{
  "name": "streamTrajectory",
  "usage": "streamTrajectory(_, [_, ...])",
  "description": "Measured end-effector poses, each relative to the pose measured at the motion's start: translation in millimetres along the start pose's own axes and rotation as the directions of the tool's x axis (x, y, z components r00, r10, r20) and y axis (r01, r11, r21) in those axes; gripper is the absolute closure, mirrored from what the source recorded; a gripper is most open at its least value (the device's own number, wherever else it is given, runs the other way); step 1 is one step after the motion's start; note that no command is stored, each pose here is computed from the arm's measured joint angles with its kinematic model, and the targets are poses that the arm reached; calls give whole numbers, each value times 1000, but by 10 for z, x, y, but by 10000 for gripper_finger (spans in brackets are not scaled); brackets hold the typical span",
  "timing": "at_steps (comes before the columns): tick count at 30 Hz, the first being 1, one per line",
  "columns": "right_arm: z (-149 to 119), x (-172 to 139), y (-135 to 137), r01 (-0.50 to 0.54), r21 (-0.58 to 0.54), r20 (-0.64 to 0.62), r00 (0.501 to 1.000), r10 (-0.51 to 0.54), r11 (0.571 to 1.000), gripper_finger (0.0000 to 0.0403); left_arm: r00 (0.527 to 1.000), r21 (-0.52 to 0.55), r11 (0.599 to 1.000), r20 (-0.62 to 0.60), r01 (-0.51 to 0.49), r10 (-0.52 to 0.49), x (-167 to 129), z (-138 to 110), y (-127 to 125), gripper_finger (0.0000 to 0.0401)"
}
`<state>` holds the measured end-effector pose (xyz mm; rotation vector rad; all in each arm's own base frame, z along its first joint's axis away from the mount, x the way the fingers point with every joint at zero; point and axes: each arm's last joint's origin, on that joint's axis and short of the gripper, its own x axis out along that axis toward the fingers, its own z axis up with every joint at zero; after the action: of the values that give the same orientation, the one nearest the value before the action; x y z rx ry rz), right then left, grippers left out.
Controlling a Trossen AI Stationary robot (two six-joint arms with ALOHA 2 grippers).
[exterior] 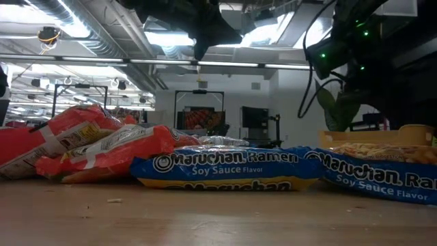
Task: Sort Maruchan noodles
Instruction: Put the blue noodle pack into the yellow bin
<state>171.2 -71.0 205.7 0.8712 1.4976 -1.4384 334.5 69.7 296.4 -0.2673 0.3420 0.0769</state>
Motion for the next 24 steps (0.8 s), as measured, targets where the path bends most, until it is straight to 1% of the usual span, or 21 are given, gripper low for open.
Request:
streamTrajectory(5, [29, -1, 35, -25, 21, 54, 998, 24, 999, 340, 1000, 0, 1000, 0, -2, 2, 0, 0, 1, 387])
streamTrajectory(9, [41, 4, 38, -16, 26, 93, 996, 14, 1000, 375, 1000, -1, 1000, 1, -6, 6, 0, 0, 2, 387])
streamTrajectory(12, [4, 109, 14, -3, 27, 80, 997, 1, 1000, 398, 1000, -1, 1000, 0, -10, 10, 0, -1, 4, 387])
streamTrajectory(14, [-36, 185, -14, -6, 32, 48, 999, 4, 999, 397, 1000, -1, 1000, -4, -13, 13, 0, -5, 5, 387])
streamTrajectory(16, [-62, 249, -17, -30, 39, 30, 999, 29, 999, 393, 1000, -1, 1000, -3, -25, 25, 0, -6, 7, 387])
streamTrajectory(21, [-61, 355, 59, -135, 58, 49, 990, 132, 989, 401, 998, -2, 998, 6, -69, 69, -1, -2, 25, 387])
streamTrajectory(24, [-59, 424, 103, -177, 65, 61, 983, 174, 982, 399, 997, -5, 997, 8, -74, 74, -5, 2, 46, 387])
